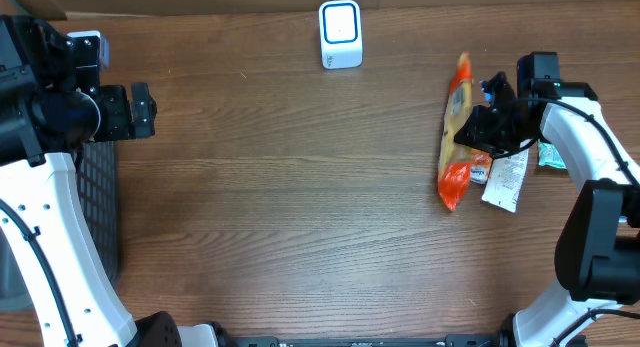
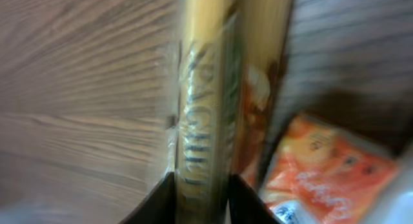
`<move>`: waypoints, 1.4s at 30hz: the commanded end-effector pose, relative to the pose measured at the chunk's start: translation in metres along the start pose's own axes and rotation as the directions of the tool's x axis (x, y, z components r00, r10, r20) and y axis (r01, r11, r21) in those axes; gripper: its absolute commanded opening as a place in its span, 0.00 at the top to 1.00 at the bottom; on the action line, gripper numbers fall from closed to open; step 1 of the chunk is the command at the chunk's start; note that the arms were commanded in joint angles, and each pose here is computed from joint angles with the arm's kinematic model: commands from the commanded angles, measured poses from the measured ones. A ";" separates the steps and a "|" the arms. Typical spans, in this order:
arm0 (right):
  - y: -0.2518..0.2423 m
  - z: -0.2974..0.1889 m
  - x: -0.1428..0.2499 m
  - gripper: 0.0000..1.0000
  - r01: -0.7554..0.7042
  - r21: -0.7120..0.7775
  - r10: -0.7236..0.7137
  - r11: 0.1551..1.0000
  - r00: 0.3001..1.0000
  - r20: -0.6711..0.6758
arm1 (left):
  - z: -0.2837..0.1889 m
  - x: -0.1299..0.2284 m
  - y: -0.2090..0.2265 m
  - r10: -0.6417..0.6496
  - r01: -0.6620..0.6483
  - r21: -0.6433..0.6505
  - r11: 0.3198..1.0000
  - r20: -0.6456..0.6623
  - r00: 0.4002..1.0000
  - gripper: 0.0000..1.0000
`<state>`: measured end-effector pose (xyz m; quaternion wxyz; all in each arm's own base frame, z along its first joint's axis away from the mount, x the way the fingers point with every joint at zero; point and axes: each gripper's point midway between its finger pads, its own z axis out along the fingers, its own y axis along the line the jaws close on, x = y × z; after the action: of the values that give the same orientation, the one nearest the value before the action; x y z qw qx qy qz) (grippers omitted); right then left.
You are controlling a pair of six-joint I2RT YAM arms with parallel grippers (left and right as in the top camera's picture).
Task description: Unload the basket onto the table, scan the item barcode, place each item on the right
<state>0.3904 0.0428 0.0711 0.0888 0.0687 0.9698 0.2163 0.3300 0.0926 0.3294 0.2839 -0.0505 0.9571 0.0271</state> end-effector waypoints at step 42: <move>0.157 -0.222 0.005 0.31 0.268 0.057 -0.269 0.962 0.883 0.385 | 0.002 -0.001 -0.003 0.020 -0.020 0.012 1.000 -0.003 1.000 0.00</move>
<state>0.3741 0.0882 0.2632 0.2213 -0.0022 0.9599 0.1720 0.3300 0.0926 0.3294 0.2839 -0.0505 0.9571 0.0271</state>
